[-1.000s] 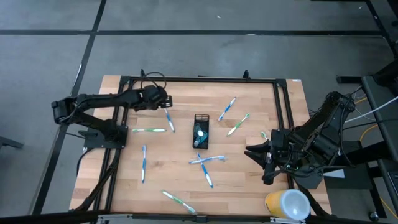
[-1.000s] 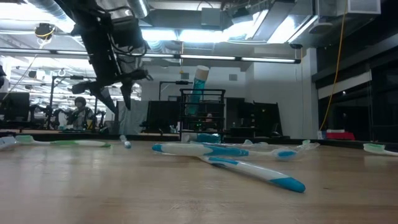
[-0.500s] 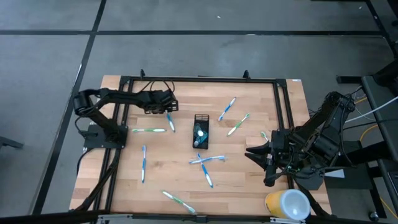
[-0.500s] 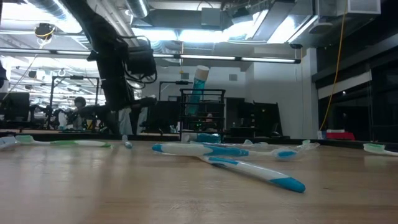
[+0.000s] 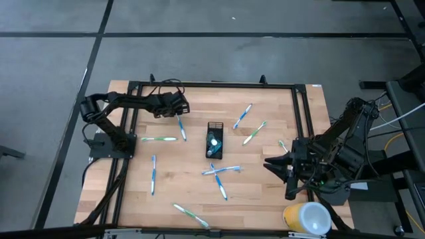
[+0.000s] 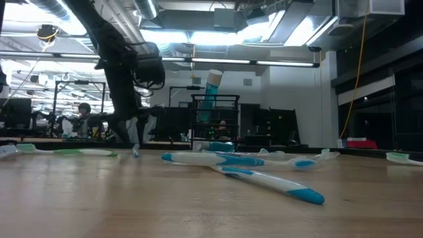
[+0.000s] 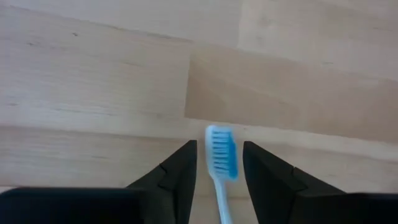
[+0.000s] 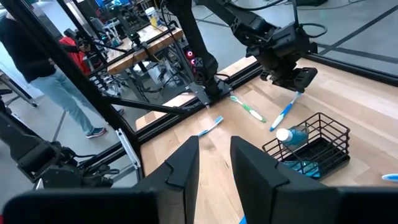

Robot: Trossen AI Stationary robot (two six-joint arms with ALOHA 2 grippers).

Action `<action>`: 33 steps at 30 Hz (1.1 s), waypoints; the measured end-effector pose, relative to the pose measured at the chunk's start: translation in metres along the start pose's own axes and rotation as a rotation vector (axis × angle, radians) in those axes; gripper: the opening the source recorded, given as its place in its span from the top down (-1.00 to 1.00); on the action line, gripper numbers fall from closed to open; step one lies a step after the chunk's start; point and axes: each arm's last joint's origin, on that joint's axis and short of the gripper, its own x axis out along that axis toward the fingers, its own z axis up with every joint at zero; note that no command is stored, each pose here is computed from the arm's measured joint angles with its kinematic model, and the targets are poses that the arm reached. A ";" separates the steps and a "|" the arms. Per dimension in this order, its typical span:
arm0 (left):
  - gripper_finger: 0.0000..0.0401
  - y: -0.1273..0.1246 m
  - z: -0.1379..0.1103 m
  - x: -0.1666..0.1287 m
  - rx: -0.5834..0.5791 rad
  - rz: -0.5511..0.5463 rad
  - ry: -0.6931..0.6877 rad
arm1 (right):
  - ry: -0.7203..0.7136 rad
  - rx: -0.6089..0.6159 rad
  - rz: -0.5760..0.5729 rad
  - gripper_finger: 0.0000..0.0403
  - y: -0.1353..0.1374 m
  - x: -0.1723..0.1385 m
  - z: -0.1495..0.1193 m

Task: Pick & Place toothbrushing station
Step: Put the blue toothbrush into the black organizer

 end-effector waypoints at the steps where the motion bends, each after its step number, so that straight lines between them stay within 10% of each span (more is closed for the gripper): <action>1: 0.38 0.001 -0.001 0.000 0.004 0.003 0.006 | -0.002 0.000 -0.001 0.52 0.000 0.000 0.000; 9: 0.40 0.000 -0.007 0.012 0.006 0.039 0.039 | -0.002 0.004 0.001 0.52 0.000 0.000 0.000; 17: 0.83 -0.004 -0.011 0.011 0.051 0.021 -0.021 | -0.001 0.036 0.005 0.52 0.001 0.000 0.000; 33: 0.83 -0.084 -0.039 -0.086 0.213 -0.839 -0.450 | -0.028 0.040 -0.009 0.52 0.001 0.000 0.001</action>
